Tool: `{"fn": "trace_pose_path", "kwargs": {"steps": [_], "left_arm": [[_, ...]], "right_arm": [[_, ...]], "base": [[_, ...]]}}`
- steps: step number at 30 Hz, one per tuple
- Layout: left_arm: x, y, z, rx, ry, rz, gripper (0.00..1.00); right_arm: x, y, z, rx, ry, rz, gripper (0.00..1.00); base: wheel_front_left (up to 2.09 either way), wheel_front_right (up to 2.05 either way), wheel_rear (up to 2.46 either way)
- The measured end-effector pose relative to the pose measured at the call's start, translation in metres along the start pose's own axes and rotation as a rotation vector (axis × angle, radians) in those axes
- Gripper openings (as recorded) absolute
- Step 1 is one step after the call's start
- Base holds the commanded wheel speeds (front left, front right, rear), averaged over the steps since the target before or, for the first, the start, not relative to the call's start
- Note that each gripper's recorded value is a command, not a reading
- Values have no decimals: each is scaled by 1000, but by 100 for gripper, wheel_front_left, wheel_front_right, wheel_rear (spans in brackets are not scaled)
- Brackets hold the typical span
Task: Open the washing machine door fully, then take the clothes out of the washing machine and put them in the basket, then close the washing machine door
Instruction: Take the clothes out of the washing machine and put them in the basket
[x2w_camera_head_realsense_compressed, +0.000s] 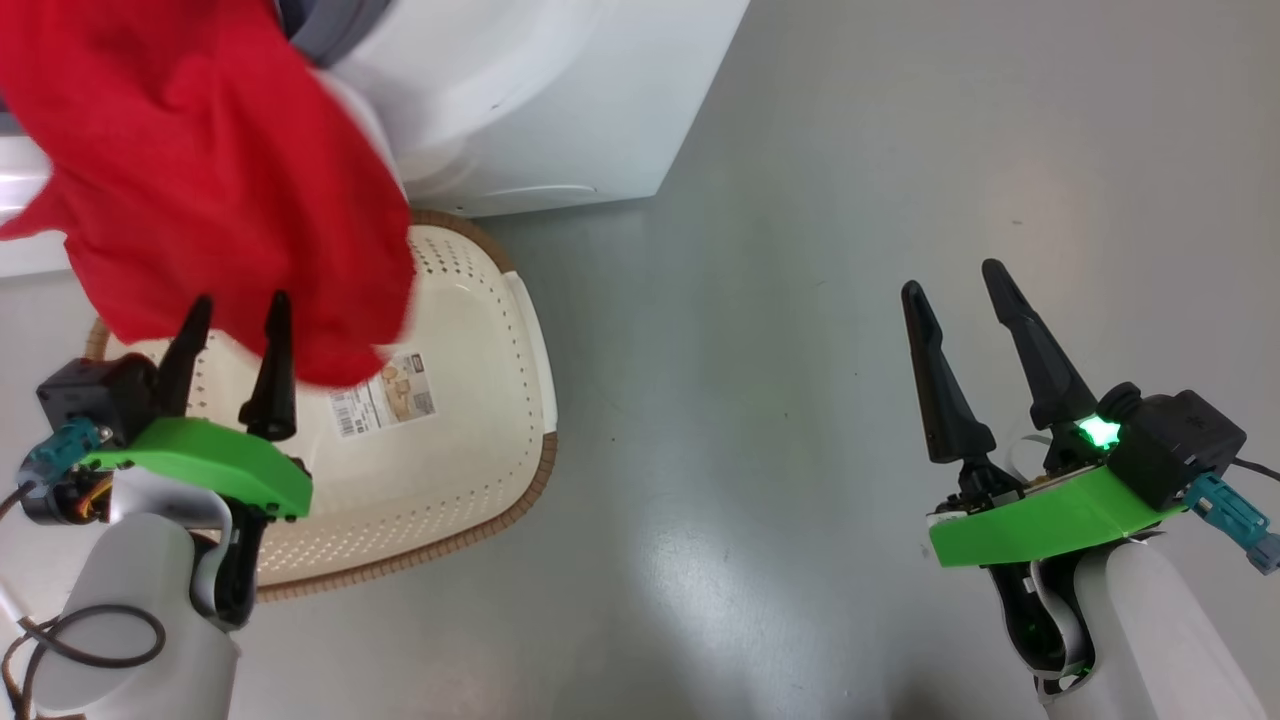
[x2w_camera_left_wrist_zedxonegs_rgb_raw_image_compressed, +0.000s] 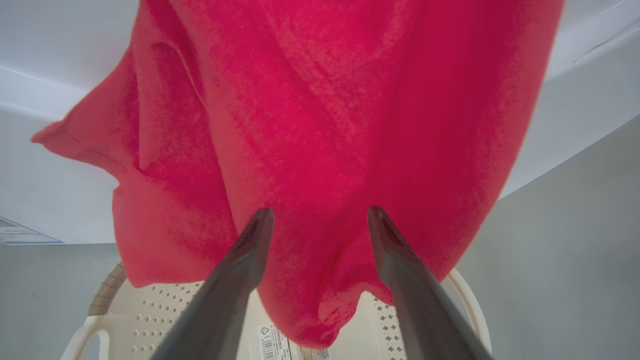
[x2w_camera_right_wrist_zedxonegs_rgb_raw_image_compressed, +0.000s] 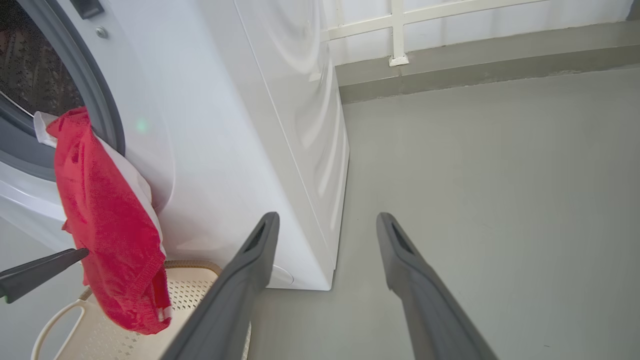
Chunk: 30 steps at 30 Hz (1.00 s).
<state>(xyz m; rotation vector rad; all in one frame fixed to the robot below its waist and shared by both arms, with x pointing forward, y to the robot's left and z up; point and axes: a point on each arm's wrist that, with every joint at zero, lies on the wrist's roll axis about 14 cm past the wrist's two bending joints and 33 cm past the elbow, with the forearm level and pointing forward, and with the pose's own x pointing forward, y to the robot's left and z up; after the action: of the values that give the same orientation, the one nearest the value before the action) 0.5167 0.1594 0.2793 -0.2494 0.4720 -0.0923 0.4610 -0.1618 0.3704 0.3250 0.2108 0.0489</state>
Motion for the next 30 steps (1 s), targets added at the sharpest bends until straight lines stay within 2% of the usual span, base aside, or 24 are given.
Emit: {"fn": "trace_pose_path", "kwargs": {"steps": [12, 22, 30], "left_arm": [[-25, -4, 37, -7, -125, -1, 100], [-66, 0, 76, 28, -267, 19, 100], [-95, 7, 84, 47, -315, 50, 100]], "right_arm": [[0, 9, 13, -6, -31, 23, 100], [-7, 20, 21, -6, -44, 45, 100], [-7, 24, 25, -5, -54, 56, 100]], "base": [[0, 0, 0], [0, 0, 0], [0, 0, 0]]}}
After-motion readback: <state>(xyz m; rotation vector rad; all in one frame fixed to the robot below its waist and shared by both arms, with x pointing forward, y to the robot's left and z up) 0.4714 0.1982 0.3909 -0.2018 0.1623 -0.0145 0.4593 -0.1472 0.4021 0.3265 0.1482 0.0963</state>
